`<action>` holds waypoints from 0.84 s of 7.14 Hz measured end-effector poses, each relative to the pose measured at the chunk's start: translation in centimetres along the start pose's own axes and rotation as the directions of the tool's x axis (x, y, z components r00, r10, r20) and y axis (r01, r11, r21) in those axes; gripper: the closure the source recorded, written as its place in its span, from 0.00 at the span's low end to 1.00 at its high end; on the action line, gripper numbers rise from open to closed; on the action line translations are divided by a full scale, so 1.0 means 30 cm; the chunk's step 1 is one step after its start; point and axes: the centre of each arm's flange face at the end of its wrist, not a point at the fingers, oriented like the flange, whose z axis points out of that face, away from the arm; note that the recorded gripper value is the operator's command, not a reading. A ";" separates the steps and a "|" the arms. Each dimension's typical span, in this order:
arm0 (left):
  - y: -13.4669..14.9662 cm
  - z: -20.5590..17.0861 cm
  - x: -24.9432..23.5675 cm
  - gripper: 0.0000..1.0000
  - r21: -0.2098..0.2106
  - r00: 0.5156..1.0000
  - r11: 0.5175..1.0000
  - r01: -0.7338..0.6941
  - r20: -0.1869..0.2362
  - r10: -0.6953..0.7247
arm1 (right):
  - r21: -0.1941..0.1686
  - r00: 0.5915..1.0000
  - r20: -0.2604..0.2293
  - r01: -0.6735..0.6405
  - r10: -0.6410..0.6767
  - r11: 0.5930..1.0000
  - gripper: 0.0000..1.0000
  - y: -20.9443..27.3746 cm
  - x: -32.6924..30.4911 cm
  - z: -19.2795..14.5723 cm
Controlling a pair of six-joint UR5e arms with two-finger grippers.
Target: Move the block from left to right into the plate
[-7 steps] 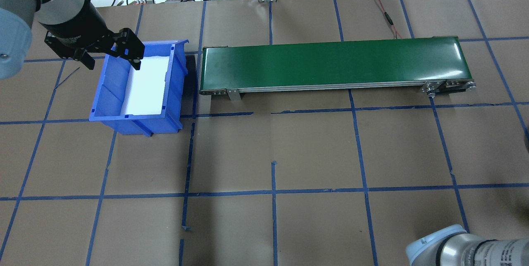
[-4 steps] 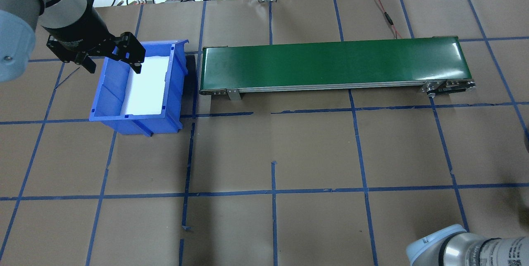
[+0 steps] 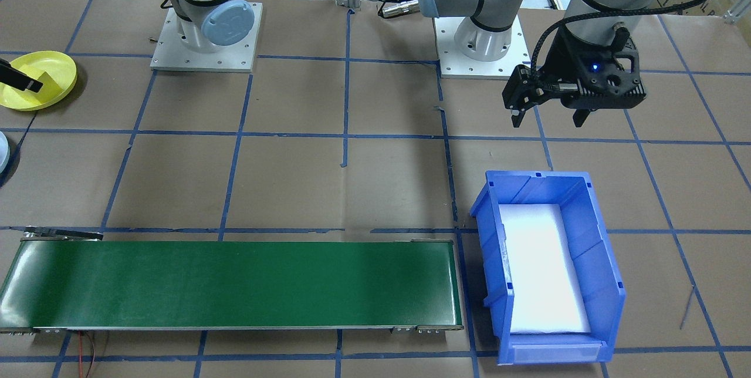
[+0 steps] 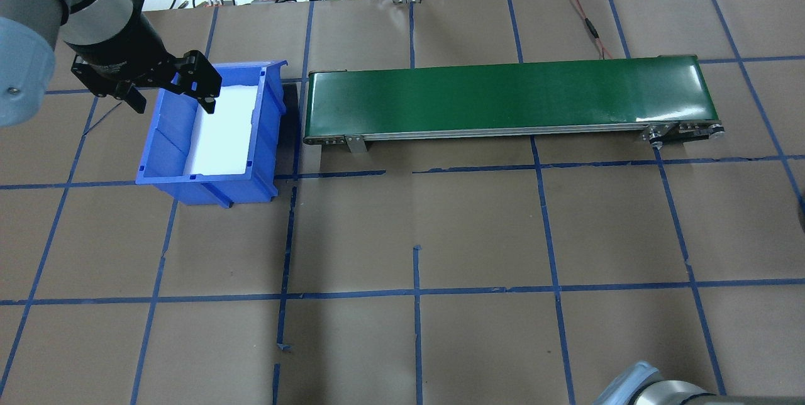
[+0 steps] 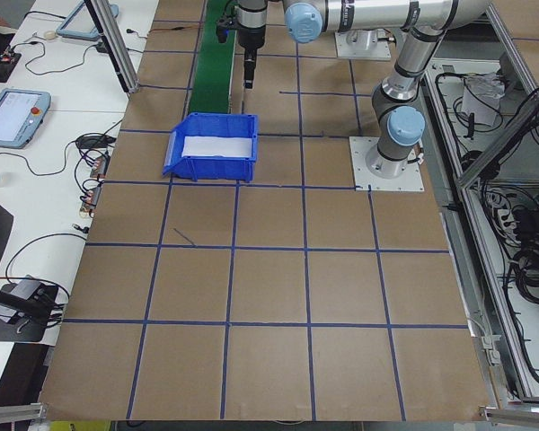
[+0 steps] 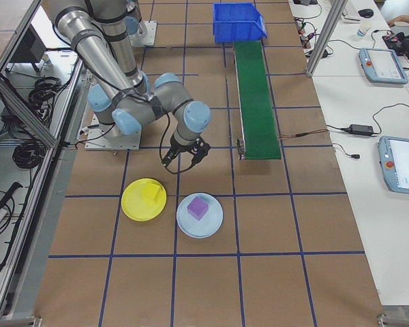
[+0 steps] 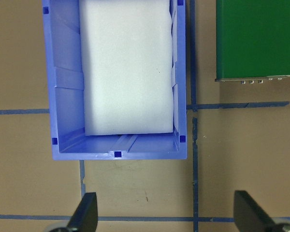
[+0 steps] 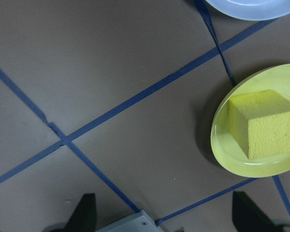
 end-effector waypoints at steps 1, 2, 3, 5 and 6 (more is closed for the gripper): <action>0.000 0.000 0.000 0.00 0.000 1.000 1.000 -0.001 0.000 0.001 | 0.054 0.999 -0.045 0.023 -0.021 0.998 0.00 0.084 -0.181 -0.125; 0.001 0.000 0.000 0.00 0.000 1.000 1.000 -0.001 0.001 0.001 | 0.114 0.994 -0.084 0.078 -0.069 0.990 0.00 0.177 -0.351 -0.208; 0.001 -0.001 0.000 0.00 0.000 1.000 1.000 -0.001 0.000 0.001 | 0.171 0.985 -0.111 0.151 -0.133 0.974 0.00 0.261 -0.517 -0.272; 0.001 0.001 0.000 0.00 -0.002 1.000 1.000 -0.001 -0.001 0.001 | 0.288 0.977 -0.051 0.213 -0.207 0.934 0.00 0.392 -0.839 -0.397; 0.001 0.002 0.001 0.00 -0.002 1.000 1.000 -0.001 -0.001 0.001 | 0.318 0.968 -0.013 0.241 -0.250 0.917 0.00 0.412 -0.969 -0.429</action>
